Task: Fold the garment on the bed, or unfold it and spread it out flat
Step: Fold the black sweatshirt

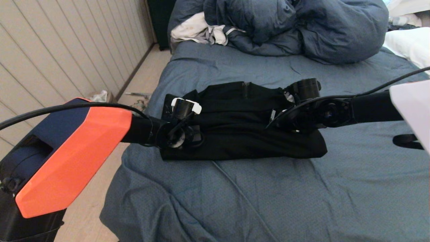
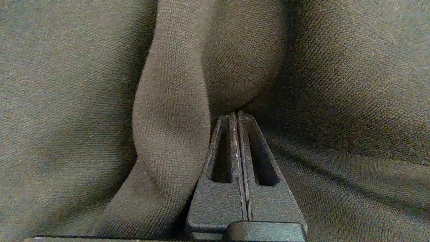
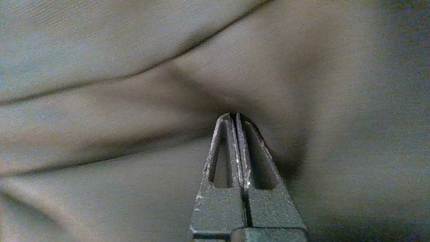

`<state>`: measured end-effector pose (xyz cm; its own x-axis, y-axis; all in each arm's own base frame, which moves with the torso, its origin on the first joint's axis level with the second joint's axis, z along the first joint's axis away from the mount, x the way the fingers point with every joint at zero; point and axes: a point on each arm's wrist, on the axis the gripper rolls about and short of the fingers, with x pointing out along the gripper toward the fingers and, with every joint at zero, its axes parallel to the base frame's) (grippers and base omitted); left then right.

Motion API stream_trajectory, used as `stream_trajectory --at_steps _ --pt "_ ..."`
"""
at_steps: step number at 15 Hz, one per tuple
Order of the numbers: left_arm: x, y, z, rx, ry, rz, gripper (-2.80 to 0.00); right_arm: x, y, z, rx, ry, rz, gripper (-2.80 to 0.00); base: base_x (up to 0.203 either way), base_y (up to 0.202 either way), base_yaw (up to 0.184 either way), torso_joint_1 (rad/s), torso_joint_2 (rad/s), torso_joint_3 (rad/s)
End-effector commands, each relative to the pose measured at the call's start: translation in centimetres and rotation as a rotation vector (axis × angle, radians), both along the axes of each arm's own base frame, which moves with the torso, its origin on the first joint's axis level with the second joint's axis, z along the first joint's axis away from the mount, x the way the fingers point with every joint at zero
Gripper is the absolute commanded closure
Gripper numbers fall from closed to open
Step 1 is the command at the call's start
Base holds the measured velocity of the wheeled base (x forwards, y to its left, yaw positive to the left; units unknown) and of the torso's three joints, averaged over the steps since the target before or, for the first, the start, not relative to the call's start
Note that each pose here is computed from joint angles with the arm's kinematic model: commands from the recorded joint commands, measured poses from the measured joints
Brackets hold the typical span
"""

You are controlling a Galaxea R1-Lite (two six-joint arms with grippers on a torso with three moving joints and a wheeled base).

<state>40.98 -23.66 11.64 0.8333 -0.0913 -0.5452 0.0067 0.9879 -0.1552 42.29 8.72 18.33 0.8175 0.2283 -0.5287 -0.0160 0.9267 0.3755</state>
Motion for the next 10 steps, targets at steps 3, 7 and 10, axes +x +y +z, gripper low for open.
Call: stream_trajectory --at_steps 3,7,10 --pt "0.2 1.6 1.6 -0.014 -0.023 0.036 0.00 0.5 -2.7 -0.4 0.000 0.009 -0.062 0.00 0.000 0.000 0.000 0.000 0.00 0.000" --pt "1.0 3.2 2.9 -0.029 -0.055 0.071 0.00 0.6 -4.9 0.9 -0.008 -0.030 -0.106 0.00 0.000 0.000 0.000 0.000 0.00 0.000" --pt "1.7 4.9 4.5 -0.055 -0.088 0.097 0.00 0.3 -6.1 2.7 -0.003 -0.077 -0.132 0.00 0.000 0.000 0.000 0.000 0.00 0.000"
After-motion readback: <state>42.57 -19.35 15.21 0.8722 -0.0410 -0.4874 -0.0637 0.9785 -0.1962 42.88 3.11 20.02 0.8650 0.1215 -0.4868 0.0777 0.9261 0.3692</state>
